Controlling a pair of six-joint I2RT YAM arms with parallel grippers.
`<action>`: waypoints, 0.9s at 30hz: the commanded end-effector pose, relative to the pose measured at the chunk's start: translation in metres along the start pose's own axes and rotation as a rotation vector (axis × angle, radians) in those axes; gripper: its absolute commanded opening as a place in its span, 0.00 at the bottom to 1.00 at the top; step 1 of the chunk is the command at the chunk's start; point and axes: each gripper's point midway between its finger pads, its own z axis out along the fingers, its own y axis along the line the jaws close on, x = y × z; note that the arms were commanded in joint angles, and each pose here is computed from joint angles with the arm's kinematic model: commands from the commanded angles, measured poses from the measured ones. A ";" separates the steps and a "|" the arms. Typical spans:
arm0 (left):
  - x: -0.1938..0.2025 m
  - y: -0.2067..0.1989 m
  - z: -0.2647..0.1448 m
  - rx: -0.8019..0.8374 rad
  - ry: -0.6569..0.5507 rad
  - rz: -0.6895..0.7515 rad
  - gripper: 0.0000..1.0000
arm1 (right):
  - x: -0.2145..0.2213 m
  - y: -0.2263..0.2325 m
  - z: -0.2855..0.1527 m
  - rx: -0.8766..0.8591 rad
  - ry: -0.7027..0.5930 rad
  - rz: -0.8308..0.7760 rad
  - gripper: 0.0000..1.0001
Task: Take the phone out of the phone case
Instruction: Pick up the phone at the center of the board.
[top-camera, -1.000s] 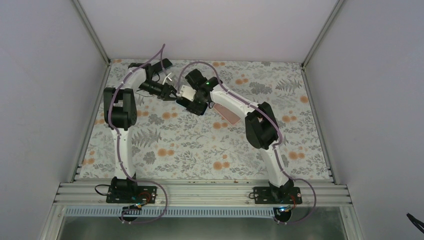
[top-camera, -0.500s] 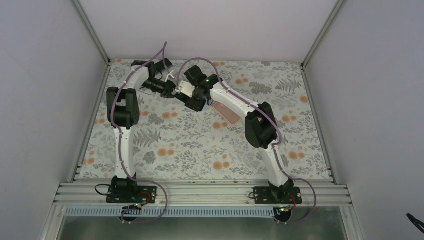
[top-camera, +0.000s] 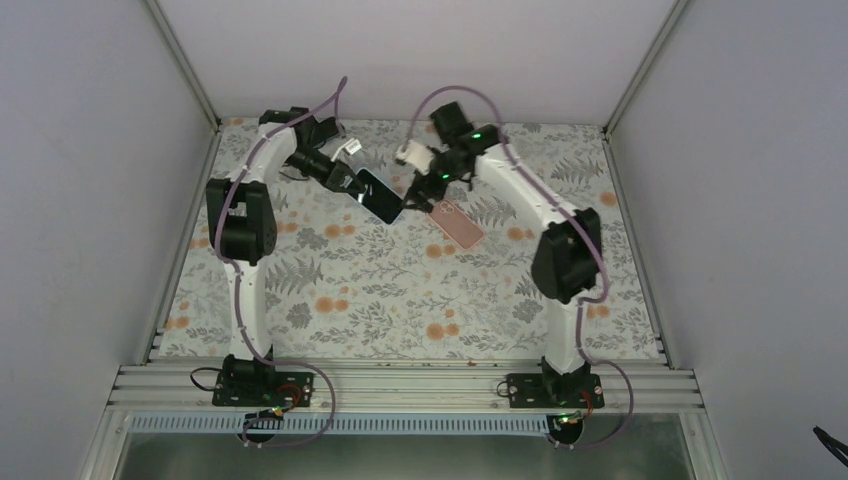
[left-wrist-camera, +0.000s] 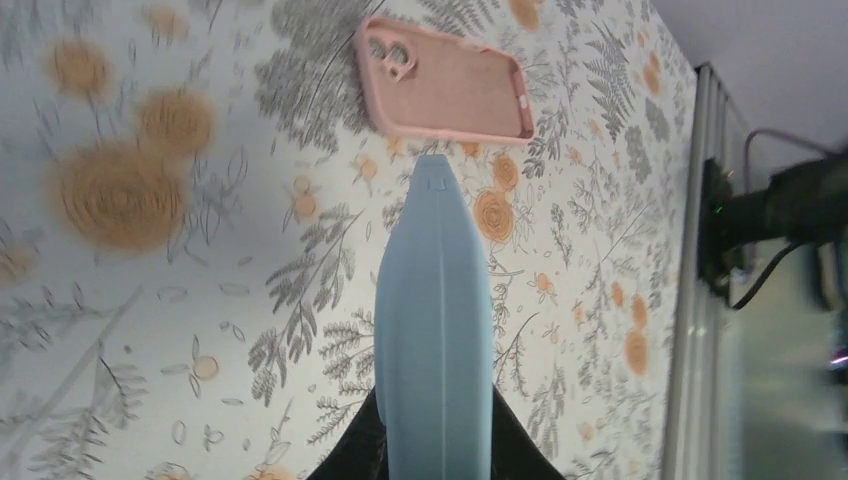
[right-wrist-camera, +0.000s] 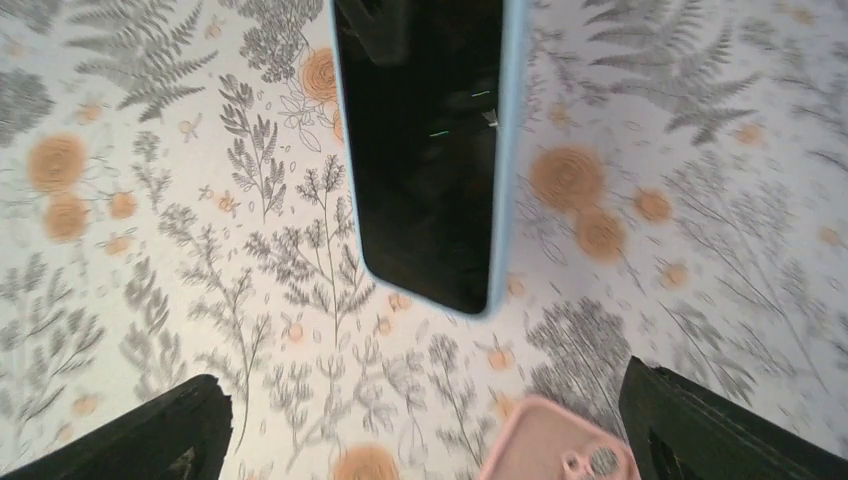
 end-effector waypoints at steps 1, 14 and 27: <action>-0.040 -0.071 -0.038 -0.074 -0.100 0.396 0.02 | 0.007 0.014 -0.055 -0.169 -0.162 0.003 1.00; -0.050 -0.142 -0.056 -0.201 -0.202 0.745 0.02 | 0.009 0.000 -0.065 -0.168 -0.289 0.000 0.96; -0.041 -0.137 -0.049 -0.206 -0.168 0.727 0.02 | 0.008 -0.033 -0.064 -0.092 -0.306 0.007 0.91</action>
